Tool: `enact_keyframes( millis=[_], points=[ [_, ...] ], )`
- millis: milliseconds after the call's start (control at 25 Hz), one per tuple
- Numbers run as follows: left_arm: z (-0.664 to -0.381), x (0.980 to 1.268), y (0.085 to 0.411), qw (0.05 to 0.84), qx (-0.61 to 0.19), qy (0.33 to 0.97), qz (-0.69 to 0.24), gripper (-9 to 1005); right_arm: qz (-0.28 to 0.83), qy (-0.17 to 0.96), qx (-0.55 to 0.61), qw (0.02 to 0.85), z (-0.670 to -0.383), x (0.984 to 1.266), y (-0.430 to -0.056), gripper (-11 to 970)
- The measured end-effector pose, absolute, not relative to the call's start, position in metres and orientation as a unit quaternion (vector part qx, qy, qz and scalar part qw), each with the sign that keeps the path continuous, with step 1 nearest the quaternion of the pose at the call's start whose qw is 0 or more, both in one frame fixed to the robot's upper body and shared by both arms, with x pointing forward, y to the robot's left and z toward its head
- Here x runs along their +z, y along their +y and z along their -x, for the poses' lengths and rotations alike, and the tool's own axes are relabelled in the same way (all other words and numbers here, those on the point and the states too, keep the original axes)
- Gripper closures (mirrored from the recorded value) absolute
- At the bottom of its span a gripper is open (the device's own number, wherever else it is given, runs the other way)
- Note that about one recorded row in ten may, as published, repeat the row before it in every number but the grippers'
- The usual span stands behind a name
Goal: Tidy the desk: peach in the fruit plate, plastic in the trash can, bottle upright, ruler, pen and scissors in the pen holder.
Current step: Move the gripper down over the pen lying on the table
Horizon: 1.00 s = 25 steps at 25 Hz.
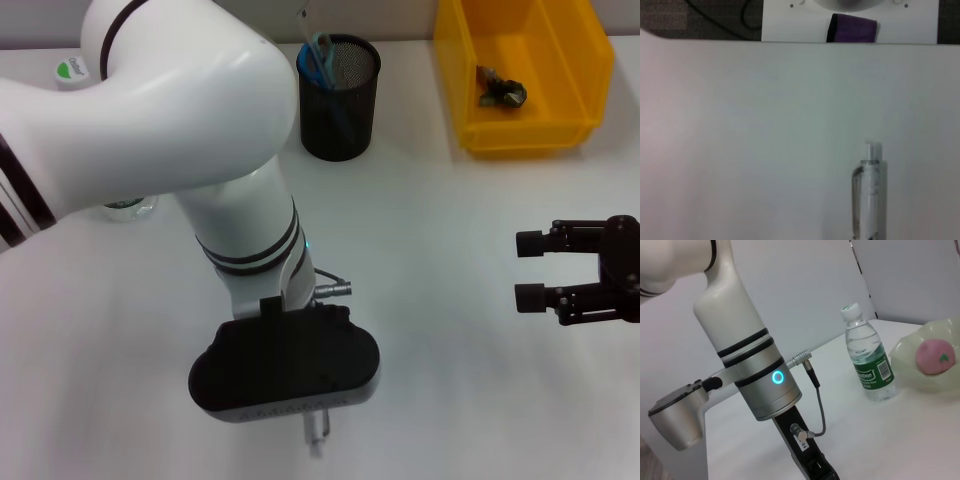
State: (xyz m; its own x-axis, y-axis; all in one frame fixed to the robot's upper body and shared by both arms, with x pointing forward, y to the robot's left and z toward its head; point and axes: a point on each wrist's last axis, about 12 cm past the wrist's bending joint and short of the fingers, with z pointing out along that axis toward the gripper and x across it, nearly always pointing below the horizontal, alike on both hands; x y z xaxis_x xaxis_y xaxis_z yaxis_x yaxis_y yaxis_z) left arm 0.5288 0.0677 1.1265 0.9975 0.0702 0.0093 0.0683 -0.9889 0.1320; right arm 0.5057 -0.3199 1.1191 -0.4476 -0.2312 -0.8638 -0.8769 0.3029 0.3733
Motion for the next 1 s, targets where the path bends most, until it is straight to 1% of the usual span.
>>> enact_keyframes(
  millis=[160,360,1000],
  points=[
    [-0.5285,1.1282,0.0664,0.070,0.011,0.032,-0.997,889,0.383,0.723,0.448,0.360,-0.5055,1.1192,-0.3204,157],
    [-0.5291,1.1281,0.0660,0.069,0.013,0.028,-0.997,791,0.382,0.723,0.449,0.360,-0.5054,1.1193,-0.3205,157],
    [-0.5298,1.1211,0.0676,0.065,0.002,0.020,-0.998,806,0.382,0.723,0.449,0.361,-0.5059,1.1199,-0.3202,158]
  ],
)
